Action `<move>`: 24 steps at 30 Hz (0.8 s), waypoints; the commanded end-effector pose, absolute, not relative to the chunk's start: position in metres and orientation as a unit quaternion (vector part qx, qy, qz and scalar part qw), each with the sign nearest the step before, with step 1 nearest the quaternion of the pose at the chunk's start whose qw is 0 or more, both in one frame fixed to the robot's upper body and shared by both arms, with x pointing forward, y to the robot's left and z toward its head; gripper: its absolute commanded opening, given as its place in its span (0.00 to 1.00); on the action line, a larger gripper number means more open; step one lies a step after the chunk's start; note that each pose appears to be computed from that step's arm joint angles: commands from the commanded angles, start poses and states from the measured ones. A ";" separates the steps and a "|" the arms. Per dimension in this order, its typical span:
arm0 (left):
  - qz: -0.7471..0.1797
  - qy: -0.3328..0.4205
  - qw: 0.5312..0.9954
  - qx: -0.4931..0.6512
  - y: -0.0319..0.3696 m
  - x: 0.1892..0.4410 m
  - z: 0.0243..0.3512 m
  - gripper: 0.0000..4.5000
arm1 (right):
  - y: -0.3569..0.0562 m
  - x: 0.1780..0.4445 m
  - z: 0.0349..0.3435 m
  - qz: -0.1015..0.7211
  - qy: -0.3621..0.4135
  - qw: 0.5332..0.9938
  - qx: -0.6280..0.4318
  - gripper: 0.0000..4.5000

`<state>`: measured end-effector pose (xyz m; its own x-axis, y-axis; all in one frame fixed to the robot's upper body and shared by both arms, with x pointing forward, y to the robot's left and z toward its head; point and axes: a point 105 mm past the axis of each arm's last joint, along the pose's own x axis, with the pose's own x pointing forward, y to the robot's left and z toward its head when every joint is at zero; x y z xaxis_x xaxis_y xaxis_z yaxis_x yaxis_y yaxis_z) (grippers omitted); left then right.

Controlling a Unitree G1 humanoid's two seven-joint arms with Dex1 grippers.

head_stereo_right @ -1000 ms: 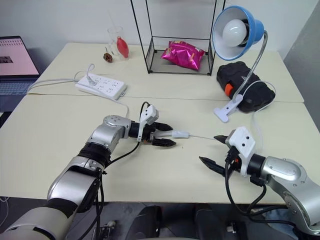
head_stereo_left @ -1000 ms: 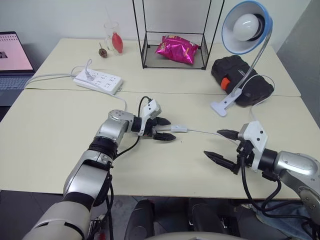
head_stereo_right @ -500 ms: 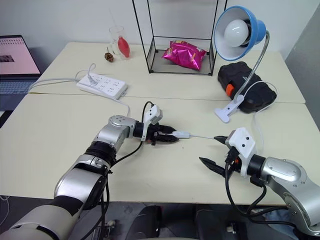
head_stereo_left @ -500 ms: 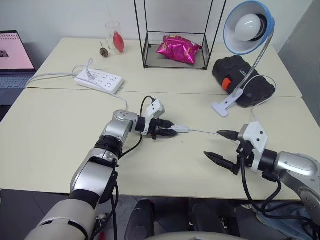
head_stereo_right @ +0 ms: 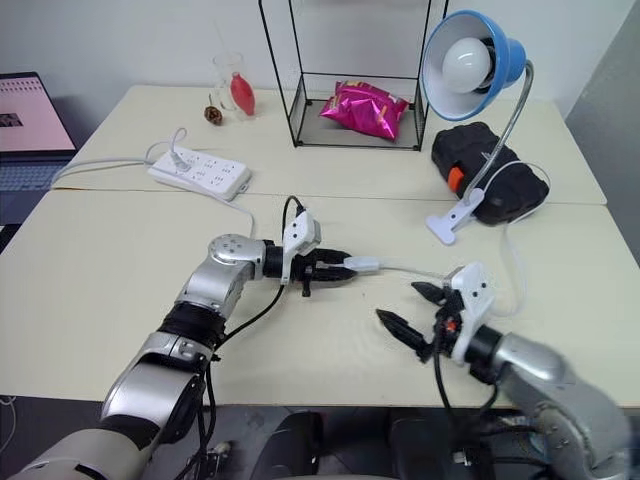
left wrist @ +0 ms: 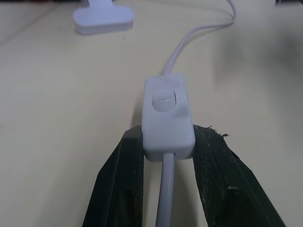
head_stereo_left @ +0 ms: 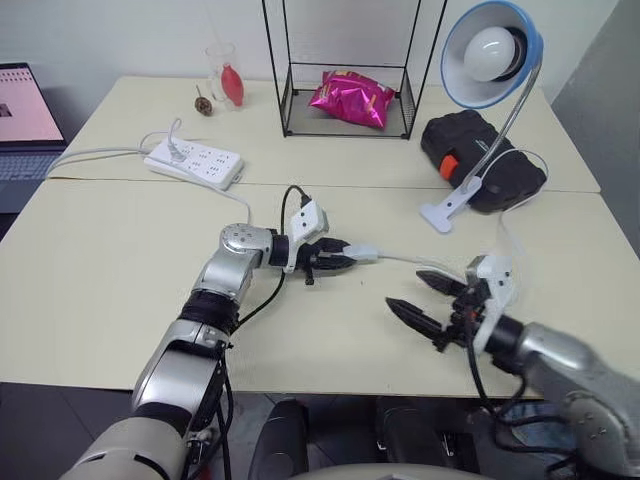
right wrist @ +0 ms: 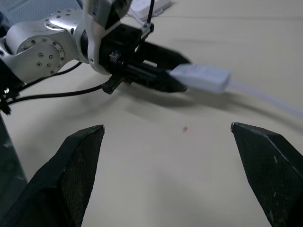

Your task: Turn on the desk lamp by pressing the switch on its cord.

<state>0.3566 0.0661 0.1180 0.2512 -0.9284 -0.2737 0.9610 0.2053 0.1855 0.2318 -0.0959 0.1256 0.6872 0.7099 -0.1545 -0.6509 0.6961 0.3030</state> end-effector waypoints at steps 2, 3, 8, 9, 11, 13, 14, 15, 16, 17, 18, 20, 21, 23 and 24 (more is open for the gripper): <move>-0.575 -0.020 0.803 0.156 0.064 0.350 0.149 0.25 | -0.080 0.242 0.124 0.323 0.142 0.914 0.202 1.00; -0.567 -0.026 0.809 0.153 0.063 0.348 0.152 0.25 | -0.077 0.249 0.124 0.310 0.143 0.914 0.222 1.00; -0.541 -0.030 0.830 0.133 0.064 0.344 0.159 0.25 | -0.064 0.276 0.143 0.283 0.123 0.883 0.353 1.00; -0.538 -0.030 0.832 0.133 0.065 0.344 0.159 0.25 | -0.063 0.279 0.144 0.280 0.124 0.877 0.371 1.00; -0.532 -0.030 0.836 0.133 0.065 0.344 0.159 0.25 | -0.064 0.285 0.146 0.266 0.125 0.868 0.400 1.00; -0.530 -0.030 0.837 0.133 0.065 0.342 0.160 0.25 | -0.064 0.289 0.148 0.257 0.126 0.861 0.421 1.00; -0.530 -0.031 0.837 0.133 0.064 0.342 0.160 0.25 | -0.064 0.291 0.149 0.255 0.126 0.857 0.430 1.00; -0.530 -0.031 0.837 0.132 0.064 0.341 0.160 0.25 | -0.063 0.293 0.150 0.255 0.125 0.854 0.436 1.00; -0.530 -0.032 0.837 0.131 0.063 0.340 0.160 0.25 | -0.063 0.295 0.151 0.254 0.125 0.852 0.440 1.00; -0.530 -0.032 0.837 0.131 0.063 0.340 0.160 0.25 | -0.063 0.296 0.153 0.252 0.124 0.850 0.444 1.00; -0.530 -0.031 0.837 0.130 0.062 0.340 0.160 0.25 | -0.062 0.298 0.153 0.251 0.124 0.849 0.448 1.00; -0.532 -0.030 0.836 0.129 0.061 0.339 0.160 0.25 | -0.060 0.302 0.154 0.250 0.127 0.846 0.453 1.00; -0.533 -0.030 0.836 0.129 0.060 0.338 0.160 0.25 | -0.059 0.303 0.154 0.251 0.128 0.845 0.454 1.00; -0.534 -0.029 0.835 0.128 0.060 0.338 0.160 0.25 | -0.056 0.304 0.156 0.254 0.129 0.841 0.461 1.00; -0.535 -0.029 0.835 0.127 0.060 0.337 0.160 0.25 | -0.055 0.304 0.156 0.255 0.129 0.838 0.464 1.00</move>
<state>0.3430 0.0654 0.1475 0.4493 -0.8847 -0.1242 0.8832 0.4189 0.2111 0.3051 -0.0658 0.1404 0.8465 0.5295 -0.0560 -0.2697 0.5170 0.8124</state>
